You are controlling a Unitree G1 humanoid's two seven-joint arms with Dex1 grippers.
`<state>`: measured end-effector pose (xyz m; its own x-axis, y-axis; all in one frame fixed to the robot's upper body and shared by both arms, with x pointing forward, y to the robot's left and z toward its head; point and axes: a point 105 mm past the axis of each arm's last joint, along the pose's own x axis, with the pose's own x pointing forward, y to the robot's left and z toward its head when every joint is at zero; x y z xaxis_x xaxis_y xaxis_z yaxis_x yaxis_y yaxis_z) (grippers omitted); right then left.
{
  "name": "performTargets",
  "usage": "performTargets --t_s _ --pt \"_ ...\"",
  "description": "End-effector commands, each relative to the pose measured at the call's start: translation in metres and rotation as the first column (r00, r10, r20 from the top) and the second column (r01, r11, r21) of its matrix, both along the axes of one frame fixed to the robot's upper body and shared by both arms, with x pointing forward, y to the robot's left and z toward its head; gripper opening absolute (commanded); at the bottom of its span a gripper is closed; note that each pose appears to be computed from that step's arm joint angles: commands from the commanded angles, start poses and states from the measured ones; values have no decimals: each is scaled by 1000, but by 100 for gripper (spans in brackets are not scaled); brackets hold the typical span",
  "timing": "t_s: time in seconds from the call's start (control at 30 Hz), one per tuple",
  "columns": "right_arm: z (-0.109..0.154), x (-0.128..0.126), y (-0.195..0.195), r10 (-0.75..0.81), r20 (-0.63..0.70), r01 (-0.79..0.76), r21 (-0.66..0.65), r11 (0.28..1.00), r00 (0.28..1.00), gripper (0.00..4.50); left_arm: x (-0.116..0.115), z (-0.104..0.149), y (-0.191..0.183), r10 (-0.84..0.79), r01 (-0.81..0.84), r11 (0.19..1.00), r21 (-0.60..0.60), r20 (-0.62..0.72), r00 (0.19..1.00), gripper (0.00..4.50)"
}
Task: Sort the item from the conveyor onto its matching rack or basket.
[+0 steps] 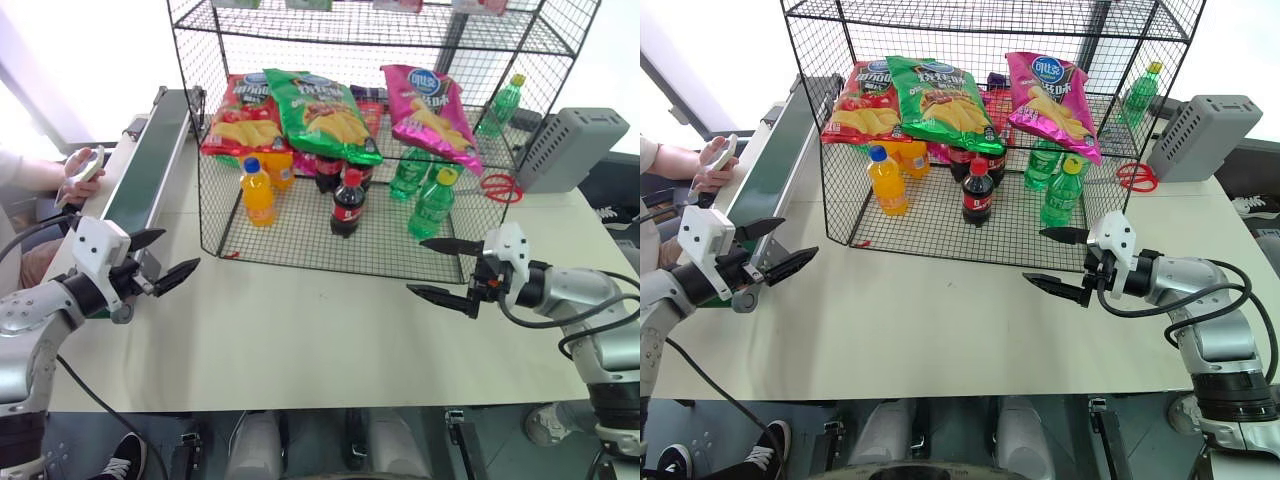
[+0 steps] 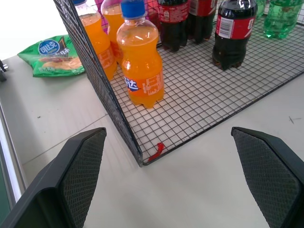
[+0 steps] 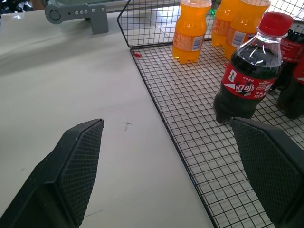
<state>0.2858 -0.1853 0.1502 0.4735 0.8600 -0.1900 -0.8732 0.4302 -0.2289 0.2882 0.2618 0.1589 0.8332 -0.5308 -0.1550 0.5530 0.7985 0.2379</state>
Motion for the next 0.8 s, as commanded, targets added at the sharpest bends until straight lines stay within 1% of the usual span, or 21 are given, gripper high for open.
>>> performTargets --t_s 0.03,0.8 --pt "5 0 2 11 33 -11 3 1000 999 443 0 8 1 -3 3 1000 8 35 999 450" --pt "4 2 2 15 45 -15 -11 1000 999 443 0 4 -1 -16 16 1000 18 29 999 450"
